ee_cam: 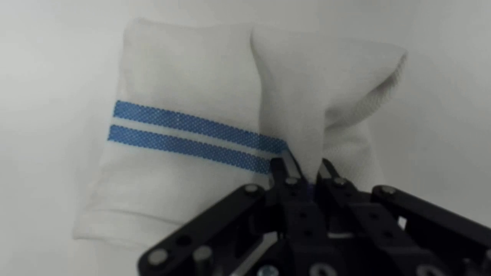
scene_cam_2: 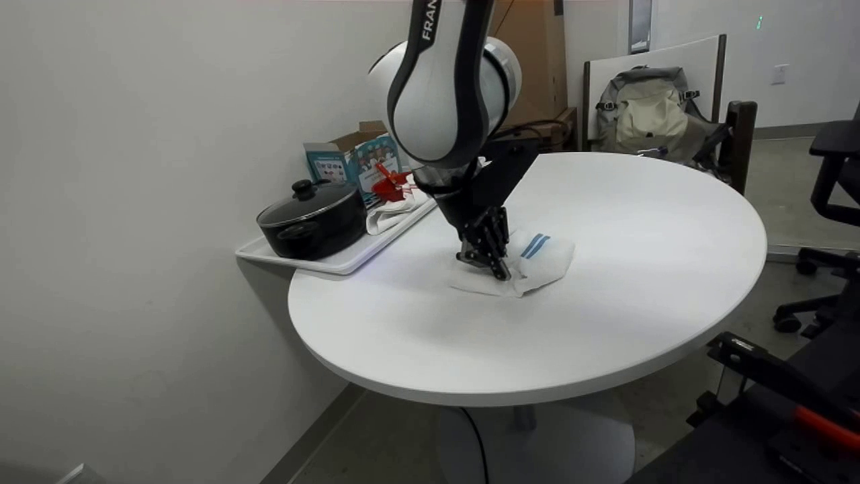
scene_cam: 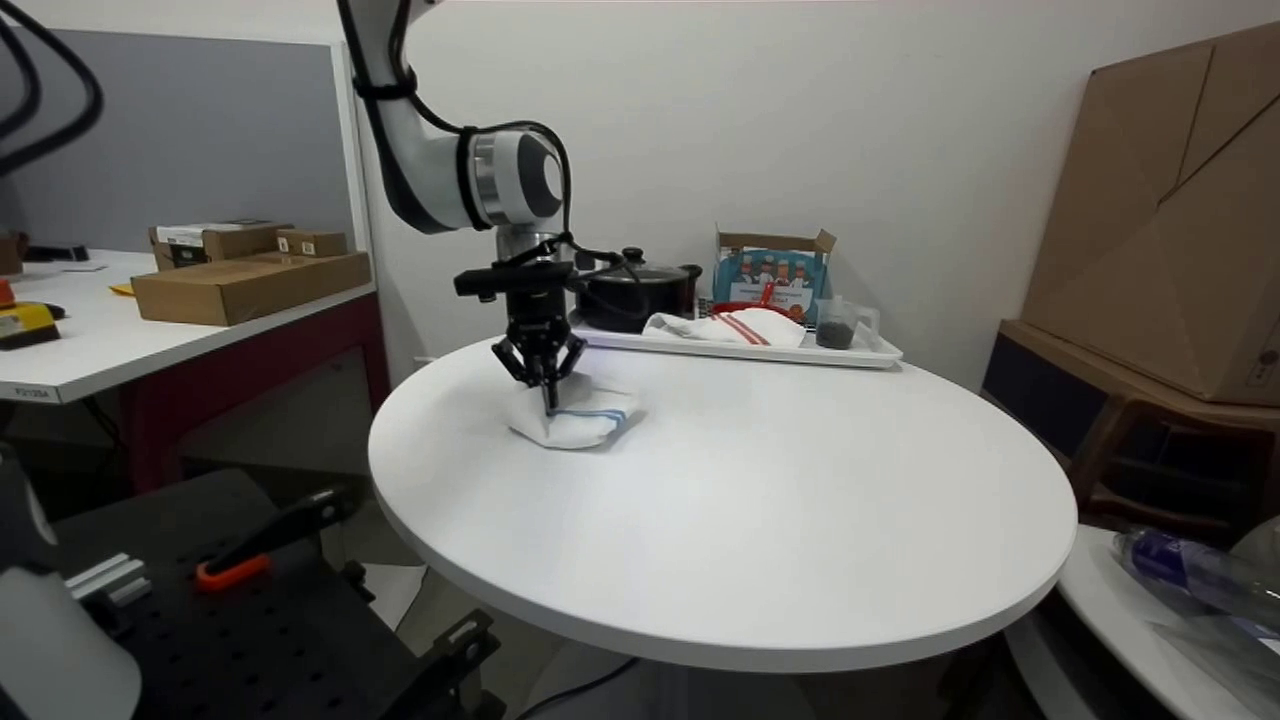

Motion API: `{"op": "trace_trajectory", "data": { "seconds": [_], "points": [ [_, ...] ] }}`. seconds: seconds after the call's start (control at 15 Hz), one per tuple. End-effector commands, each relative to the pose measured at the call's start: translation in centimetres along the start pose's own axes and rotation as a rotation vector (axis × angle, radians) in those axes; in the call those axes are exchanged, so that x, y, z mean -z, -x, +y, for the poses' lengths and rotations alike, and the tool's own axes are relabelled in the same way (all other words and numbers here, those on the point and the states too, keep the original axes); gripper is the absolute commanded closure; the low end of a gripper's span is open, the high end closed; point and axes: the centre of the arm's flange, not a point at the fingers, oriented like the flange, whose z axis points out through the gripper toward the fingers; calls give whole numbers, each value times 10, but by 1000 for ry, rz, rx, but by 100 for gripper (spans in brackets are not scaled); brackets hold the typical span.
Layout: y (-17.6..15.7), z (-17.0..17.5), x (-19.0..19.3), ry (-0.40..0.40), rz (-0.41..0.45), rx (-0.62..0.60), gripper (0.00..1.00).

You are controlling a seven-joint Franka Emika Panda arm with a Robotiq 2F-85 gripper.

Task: Use the cloth to wipe the table

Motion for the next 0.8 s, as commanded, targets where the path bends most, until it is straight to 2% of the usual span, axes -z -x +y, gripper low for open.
{"op": "trace_trajectory", "data": {
  "seconds": [0.0,0.33,0.53,0.73],
  "points": [
    [-5,73,-26,27,-61,-159,98],
    [28,182,-58,26,-148,-378,98],
    [57,242,-78,-22,-201,-482,98],
    [85,277,-91,-86,-204,-521,98]
  ]
}}
